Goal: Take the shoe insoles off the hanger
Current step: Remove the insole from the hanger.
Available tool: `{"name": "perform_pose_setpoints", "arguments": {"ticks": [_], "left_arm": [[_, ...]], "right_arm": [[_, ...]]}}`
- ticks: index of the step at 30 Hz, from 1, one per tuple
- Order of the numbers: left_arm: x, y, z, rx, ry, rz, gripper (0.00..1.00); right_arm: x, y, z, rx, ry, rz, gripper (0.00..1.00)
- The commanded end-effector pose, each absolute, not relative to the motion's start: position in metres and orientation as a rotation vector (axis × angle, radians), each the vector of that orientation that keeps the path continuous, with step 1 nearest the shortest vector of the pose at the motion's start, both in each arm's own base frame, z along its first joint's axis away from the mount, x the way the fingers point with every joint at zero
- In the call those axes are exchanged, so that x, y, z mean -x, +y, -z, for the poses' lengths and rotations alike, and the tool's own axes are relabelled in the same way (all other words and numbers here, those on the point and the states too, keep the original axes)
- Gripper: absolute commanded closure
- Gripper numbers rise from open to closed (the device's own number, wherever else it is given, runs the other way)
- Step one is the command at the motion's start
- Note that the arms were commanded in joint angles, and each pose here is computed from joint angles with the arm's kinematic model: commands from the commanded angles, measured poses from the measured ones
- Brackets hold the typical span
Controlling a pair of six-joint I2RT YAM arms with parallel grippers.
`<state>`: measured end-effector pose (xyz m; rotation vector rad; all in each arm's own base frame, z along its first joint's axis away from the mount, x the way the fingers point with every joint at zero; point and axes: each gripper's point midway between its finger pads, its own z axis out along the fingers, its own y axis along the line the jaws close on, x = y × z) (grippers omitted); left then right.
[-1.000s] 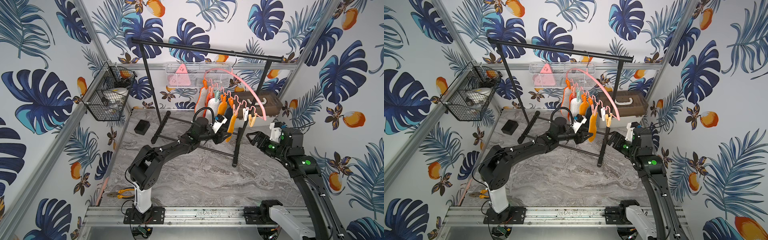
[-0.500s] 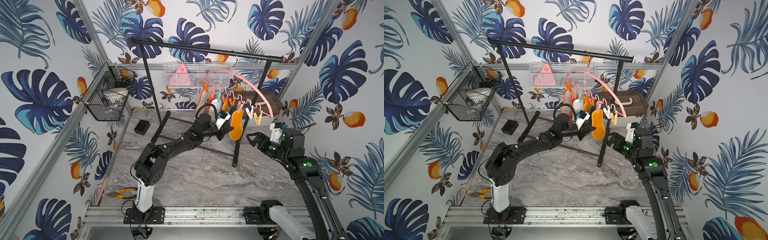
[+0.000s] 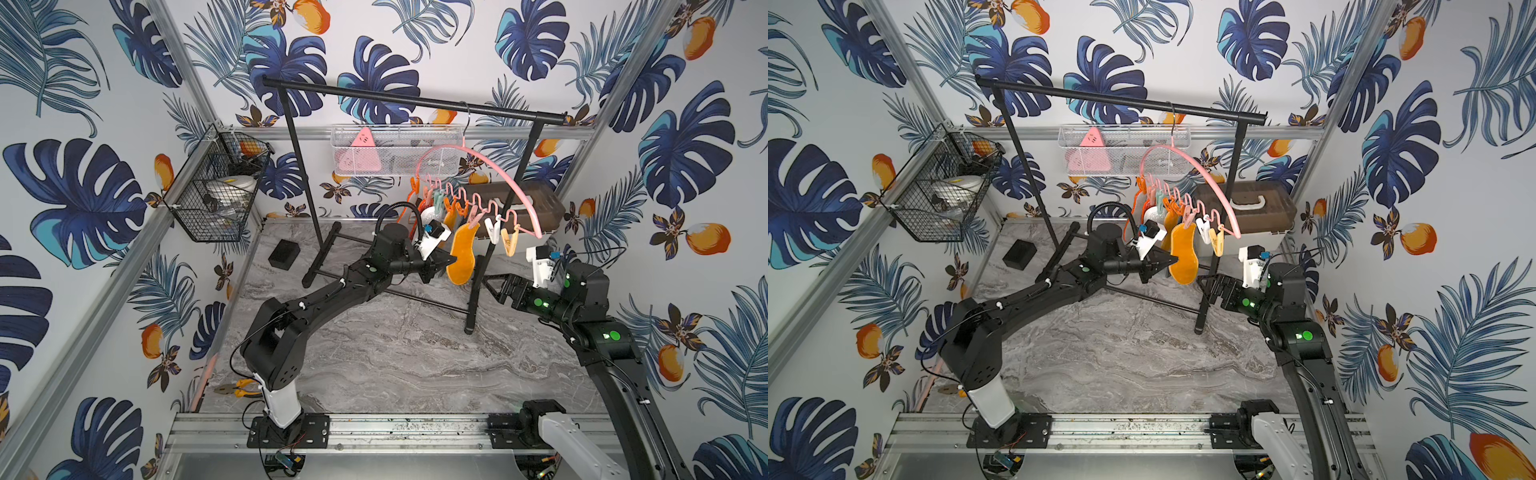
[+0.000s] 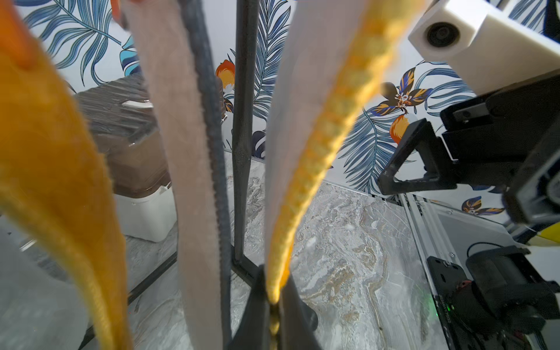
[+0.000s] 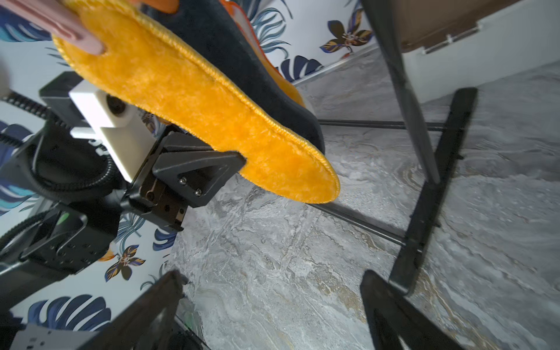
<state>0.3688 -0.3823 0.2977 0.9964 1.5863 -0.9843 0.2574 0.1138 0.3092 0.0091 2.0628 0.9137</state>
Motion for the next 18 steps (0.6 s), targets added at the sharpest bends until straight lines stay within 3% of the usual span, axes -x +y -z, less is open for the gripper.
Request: {"name": "perform_pose_setpoints", "arguments": {"ticks": [1, 6, 18], "left_arm": [[-0.345, -0.368, -0.294, -1.107, 1.607, 0.961, 1.0], [-0.326, -0.345, -0.296, -1.164, 1.639, 0.879, 1.0], [-0.267, -0.314, -0.315, -1.362, 1.578, 1.06, 1.0]], "right_arm": [[-0.24, 0.136, -0.336, 0.256, 1.909, -0.997, 0.05], [-0.215, 0.154, -0.338, 0.457, 1.739, -1.113, 0.06], [-0.207, 0.171, -0.379, 0.706, 1.483, -1.186, 0.1]]}}
